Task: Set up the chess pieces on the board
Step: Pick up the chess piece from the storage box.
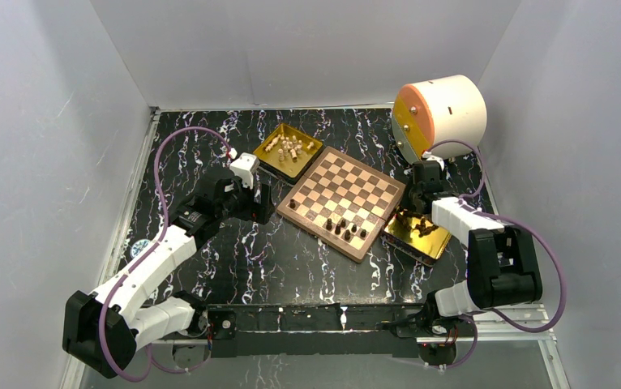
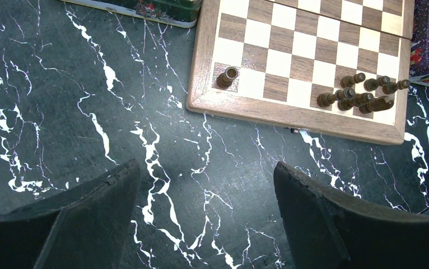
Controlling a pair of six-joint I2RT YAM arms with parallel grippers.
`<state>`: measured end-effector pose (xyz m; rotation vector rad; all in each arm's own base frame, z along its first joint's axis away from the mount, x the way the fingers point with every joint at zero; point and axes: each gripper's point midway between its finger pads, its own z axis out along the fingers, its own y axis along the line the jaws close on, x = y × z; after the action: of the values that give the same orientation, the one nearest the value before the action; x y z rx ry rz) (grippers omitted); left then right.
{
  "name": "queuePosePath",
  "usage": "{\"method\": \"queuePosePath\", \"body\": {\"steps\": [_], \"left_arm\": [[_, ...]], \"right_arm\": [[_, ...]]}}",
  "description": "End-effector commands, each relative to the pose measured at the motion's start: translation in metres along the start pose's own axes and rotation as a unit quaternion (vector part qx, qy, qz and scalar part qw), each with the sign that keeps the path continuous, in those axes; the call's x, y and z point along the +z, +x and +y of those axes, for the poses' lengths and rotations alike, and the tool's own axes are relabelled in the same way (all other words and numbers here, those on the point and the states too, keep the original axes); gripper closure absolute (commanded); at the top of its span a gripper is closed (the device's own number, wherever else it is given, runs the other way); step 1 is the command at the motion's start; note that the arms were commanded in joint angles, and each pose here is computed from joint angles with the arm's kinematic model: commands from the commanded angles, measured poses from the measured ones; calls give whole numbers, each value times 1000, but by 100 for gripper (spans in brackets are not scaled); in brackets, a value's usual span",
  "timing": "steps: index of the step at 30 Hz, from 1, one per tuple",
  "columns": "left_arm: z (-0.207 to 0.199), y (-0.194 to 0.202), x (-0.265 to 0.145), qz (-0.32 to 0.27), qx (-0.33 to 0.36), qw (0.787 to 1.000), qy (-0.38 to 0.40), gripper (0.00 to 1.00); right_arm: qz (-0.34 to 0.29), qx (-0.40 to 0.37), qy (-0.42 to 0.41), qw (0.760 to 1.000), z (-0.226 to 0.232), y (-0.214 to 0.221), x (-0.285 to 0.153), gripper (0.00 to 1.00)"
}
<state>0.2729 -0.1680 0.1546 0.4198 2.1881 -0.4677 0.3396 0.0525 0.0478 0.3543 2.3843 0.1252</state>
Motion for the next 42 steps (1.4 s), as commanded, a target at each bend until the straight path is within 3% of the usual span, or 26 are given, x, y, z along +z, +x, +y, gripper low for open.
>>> {"method": "queuePosePath", "body": {"steps": [1,14,30,39,42], "left_arm": [[0,-2,-4,-9,8,1000,-1,14],[0,-1,-4,-8,8,1000,-2,14],[2,1,-4,-4,9,1000,-6,14],[0,1,-2,-1,3,1000,-3,14],[0,-1,-4,-5,1,1000,-3,9]], "right_arm": [[-39,-9,-5,999,10,-26,1,72],[-32,-24,29,999,4,-26,-5,85],[-19,-20,34,999,7,-38,-53,87],[-66,-13,-61,996,51,-70,-99,86],[-71,-20,-95,993,72,-73,-105,86]]}}
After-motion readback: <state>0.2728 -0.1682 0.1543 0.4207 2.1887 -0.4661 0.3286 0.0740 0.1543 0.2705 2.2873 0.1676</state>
